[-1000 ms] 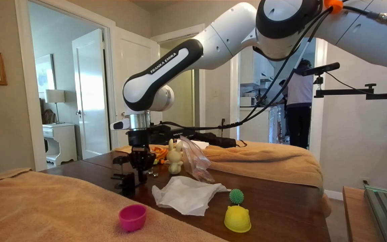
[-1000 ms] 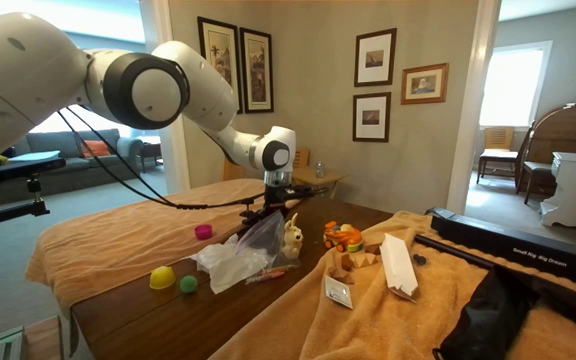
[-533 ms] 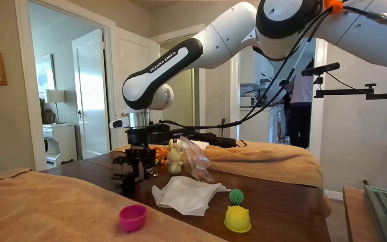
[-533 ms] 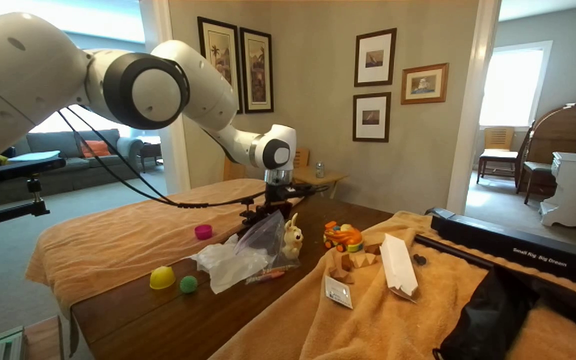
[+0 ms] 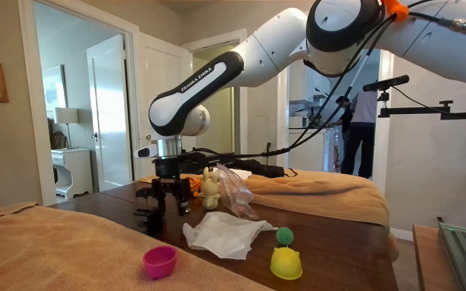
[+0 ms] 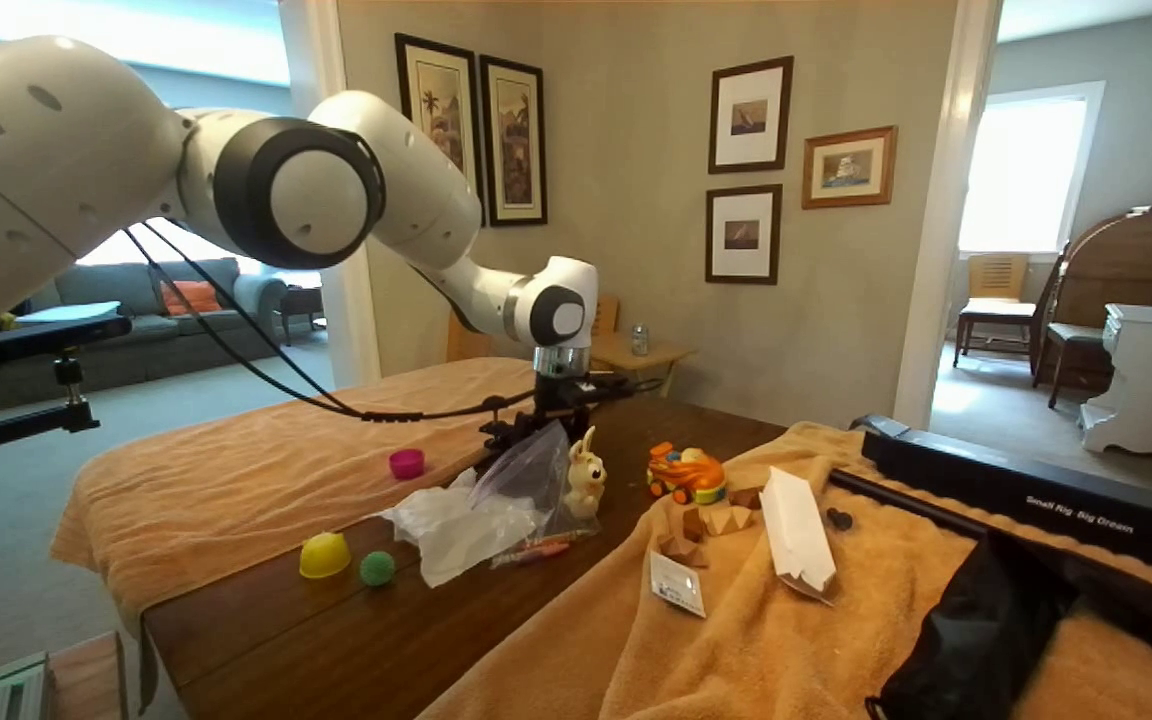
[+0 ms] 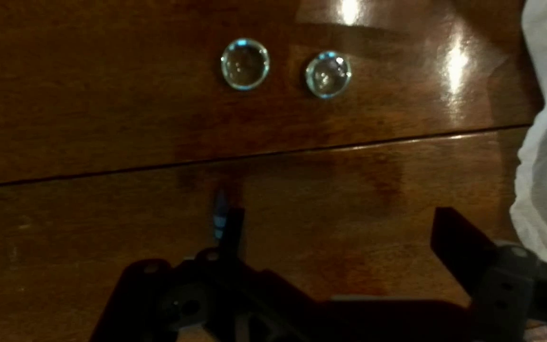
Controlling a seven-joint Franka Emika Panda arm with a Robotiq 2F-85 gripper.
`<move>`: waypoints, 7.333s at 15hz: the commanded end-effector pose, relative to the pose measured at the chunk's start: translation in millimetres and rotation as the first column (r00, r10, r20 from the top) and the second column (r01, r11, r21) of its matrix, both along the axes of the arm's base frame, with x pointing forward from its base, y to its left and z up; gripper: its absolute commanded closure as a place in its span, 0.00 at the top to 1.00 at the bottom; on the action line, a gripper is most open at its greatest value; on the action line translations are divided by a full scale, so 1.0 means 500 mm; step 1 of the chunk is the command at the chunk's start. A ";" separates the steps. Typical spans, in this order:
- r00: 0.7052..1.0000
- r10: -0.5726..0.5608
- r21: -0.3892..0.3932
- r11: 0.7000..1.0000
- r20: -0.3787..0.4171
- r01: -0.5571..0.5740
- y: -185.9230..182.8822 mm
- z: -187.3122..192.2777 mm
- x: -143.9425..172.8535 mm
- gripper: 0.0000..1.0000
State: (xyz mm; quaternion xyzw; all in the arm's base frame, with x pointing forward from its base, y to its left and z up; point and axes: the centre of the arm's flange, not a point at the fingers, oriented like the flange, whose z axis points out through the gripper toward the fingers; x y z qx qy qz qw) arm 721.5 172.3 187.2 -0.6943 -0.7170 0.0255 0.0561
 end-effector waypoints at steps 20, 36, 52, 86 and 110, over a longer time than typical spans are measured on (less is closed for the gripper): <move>0.844 -0.475 0.094 0.879 0.248 0.467 0.070 0.246 0.136 1.00; 0.261 -0.932 0.128 0.299 0.253 0.946 0.052 0.265 0.137 1.00; 0.121 -0.964 0.155 0.160 0.235 0.975 0.067 0.400 0.022 1.00; 0.164 -0.979 0.045 0.170 0.125 0.984 0.063 0.499 -0.133 1.00; 0.420 -0.894 -0.245 0.377 0.155 0.893 0.113 0.361 -0.471 1.00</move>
